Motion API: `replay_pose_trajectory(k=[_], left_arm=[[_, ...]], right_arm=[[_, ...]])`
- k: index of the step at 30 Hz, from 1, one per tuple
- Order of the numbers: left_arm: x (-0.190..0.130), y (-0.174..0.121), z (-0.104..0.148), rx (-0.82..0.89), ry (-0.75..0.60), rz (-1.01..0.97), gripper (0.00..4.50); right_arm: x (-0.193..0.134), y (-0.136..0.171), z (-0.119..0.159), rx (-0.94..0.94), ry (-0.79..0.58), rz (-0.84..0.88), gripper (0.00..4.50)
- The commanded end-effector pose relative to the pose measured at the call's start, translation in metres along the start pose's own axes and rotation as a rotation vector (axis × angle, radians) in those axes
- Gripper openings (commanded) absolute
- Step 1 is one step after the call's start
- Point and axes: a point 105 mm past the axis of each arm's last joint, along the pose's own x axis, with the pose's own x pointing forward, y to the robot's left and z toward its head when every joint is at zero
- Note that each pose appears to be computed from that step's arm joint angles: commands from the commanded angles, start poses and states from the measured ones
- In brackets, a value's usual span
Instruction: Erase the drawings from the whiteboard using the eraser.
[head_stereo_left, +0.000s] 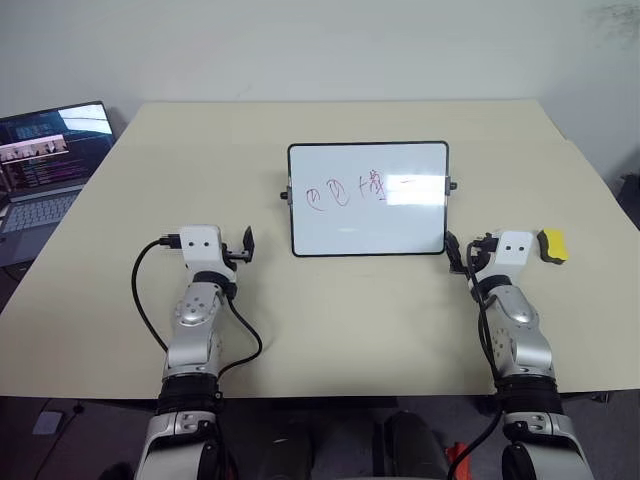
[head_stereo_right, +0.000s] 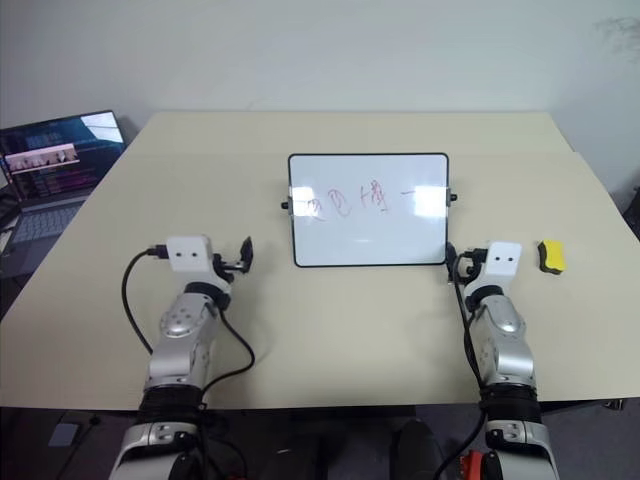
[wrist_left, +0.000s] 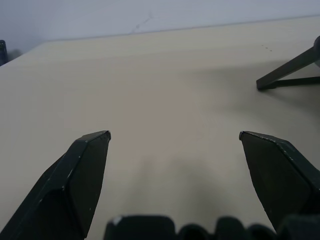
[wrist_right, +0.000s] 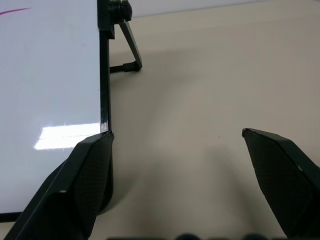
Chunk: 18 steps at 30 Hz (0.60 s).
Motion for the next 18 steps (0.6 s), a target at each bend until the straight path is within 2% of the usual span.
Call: replay_pose_trajectory(k=[1,11,18], left_arm=[[0.003,-0.004,0.013,-0.005,-0.049,-0.021,4.5],[0.001,-0.006,0.015,-0.088,-0.065,-0.054,4.5],[0.002,-0.01,0.016,-0.043,-0.062,-0.077,4.5]], right_arm=[[0.002,-0.002,0.016,-0.014,-0.052,0.0,4.48],[0.004,-0.001,0.029,0.019,-0.077,0.019,4.48],[0.006,-0.003,0.033,0.011,-0.072,0.024,4.48]])
